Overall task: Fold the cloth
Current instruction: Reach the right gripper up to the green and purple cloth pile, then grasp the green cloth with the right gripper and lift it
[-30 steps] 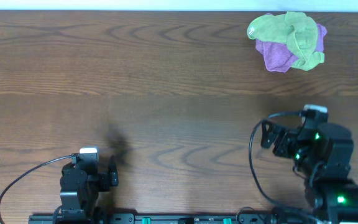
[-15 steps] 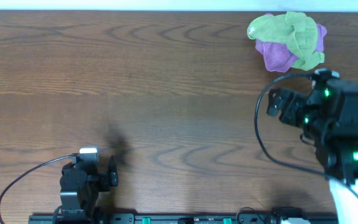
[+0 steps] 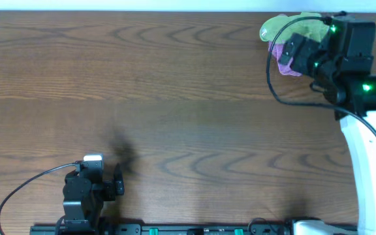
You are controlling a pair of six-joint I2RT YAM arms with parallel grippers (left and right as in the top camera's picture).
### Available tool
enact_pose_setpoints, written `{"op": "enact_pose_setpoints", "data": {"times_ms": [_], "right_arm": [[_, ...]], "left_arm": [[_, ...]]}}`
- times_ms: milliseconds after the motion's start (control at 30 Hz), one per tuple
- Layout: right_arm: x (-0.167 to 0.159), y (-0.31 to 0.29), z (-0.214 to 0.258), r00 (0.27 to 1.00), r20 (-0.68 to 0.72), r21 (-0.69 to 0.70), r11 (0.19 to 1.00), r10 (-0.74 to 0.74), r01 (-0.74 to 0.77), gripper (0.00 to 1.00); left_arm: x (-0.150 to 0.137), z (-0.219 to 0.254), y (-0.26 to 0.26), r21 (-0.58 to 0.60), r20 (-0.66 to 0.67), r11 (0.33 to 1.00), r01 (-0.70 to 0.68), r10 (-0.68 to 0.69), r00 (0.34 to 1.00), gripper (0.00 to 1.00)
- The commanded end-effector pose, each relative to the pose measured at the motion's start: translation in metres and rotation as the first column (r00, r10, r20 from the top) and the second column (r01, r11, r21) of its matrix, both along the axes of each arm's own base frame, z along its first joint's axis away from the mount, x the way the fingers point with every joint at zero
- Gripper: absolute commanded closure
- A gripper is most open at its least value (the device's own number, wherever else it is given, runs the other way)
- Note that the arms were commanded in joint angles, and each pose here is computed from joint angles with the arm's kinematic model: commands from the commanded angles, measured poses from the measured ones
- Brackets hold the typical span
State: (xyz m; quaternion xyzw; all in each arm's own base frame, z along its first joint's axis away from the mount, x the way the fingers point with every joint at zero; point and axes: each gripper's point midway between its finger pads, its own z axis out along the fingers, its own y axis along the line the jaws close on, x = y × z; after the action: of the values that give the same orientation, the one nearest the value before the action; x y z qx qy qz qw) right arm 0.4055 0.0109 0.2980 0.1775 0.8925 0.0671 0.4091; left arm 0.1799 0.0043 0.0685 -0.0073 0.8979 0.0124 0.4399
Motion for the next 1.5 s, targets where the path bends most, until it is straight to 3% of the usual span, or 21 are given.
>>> {"op": "enact_pose_setpoints", "data": {"times_ms": [0, 233, 700, 1200, 1467], "right_arm": [[0.008, -0.009, 0.004, 0.999, 0.020, -0.030, 0.998, -0.047, 0.047, 0.01], [0.054, -0.018, 0.005, 0.989, 0.125, -0.017, 0.996, -0.080, 0.083, 0.01], [0.156, -0.068, -0.080, 0.984, -0.002, 0.039, 0.983, -0.180, 0.180, 0.01], [0.180, -0.110, -0.156, 0.963, -0.084, 0.048, 0.964, -0.258, 0.262, 0.01], [0.181, -0.115, -0.167, 0.962, -0.098, 0.067, 0.963, -0.254, 0.261, 0.11]], "left_arm": [[-0.007, -0.013, 0.003, 0.011, -0.054, 1.000, -0.014, 0.015, 0.998, 0.05], [-0.007, -0.013, 0.003, 0.011, -0.054, 1.000, -0.014, 0.015, 0.998, 0.05], [-0.007, -0.013, 0.003, 0.011, -0.054, 1.000, -0.014, 0.015, 0.998, 0.05], [-0.007, -0.013, 0.003, 0.011, -0.054, 1.000, -0.014, 0.015, 0.998, 0.05], [-0.007, -0.013, 0.003, 0.011, -0.054, 1.000, -0.014, 0.015, 0.998, 0.04]]}}
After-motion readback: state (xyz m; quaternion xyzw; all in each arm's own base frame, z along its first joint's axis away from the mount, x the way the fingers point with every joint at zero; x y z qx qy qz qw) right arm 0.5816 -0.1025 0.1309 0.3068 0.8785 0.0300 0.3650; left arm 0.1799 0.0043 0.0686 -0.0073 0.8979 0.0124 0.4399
